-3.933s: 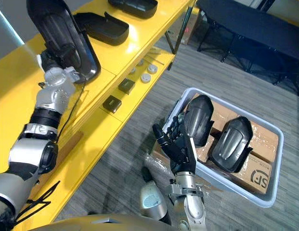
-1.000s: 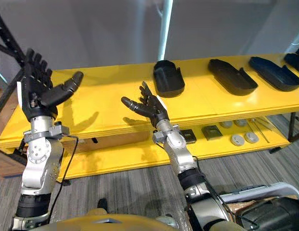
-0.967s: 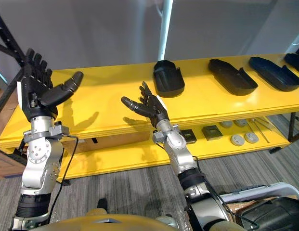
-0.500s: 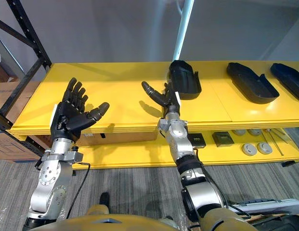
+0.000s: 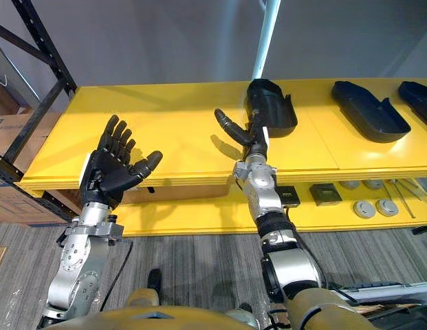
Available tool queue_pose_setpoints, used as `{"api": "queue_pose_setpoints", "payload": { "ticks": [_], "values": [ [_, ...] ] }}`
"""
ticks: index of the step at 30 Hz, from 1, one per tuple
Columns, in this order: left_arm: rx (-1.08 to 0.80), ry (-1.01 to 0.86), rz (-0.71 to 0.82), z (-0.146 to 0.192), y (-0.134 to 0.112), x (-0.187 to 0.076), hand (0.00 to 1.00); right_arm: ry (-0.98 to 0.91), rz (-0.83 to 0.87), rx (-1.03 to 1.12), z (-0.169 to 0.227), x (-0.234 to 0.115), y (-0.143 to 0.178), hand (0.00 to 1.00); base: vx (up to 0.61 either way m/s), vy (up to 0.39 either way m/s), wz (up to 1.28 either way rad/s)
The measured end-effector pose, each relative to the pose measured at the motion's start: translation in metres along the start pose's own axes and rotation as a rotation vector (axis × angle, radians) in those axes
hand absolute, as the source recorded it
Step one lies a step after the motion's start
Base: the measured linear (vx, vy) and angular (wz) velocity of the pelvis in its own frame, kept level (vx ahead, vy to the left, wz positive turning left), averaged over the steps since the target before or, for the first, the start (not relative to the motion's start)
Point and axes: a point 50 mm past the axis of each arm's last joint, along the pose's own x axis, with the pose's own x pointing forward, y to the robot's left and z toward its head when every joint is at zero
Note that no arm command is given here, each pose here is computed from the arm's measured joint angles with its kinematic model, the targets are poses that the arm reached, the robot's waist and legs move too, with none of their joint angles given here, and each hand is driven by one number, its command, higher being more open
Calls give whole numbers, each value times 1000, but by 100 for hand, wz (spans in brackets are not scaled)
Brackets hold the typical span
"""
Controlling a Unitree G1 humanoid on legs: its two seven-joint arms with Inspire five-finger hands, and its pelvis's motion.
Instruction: Walk over and take three plastic housings, then place them on the shelf
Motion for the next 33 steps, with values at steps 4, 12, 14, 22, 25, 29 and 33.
{"api": "queue_pose_setpoints", "payload": {
  "ticks": [4, 12, 14, 22, 25, 29, 33],
  "values": [
    [-7, 4, -11, -1, -2, 0, 100, -1, -1, 4, 2, 2, -1, 100, 11, 1, 0],
    [-2, 1, 1, -1, -1, 0, 100, -71, 156, 2, 13, -1, 15, 100, 1, 1, -5],
    [6, -15, 8, 1, -1, 0, 100, -174, 257, 13, 27, -16, 28, 100, 4, 5, -13],
    [84, -234, 3, 27, -7, 0, 100, -557, 476, 131, 73, -118, 28, 100, 68, 13, -44],
    [36, -269, -54, 28, -24, 6, 100, -477, 204, 106, 54, -136, -15, 100, 42, 16, -101],
    [-30, -246, -141, 22, -51, 6, 100, -335, -71, 103, 26, -164, -56, 100, 66, 20, -119],
    [-50, -159, -154, 2, -66, 11, 100, -255, -260, 46, 18, -205, -99, 100, 85, 7, -122]
  ]
}}
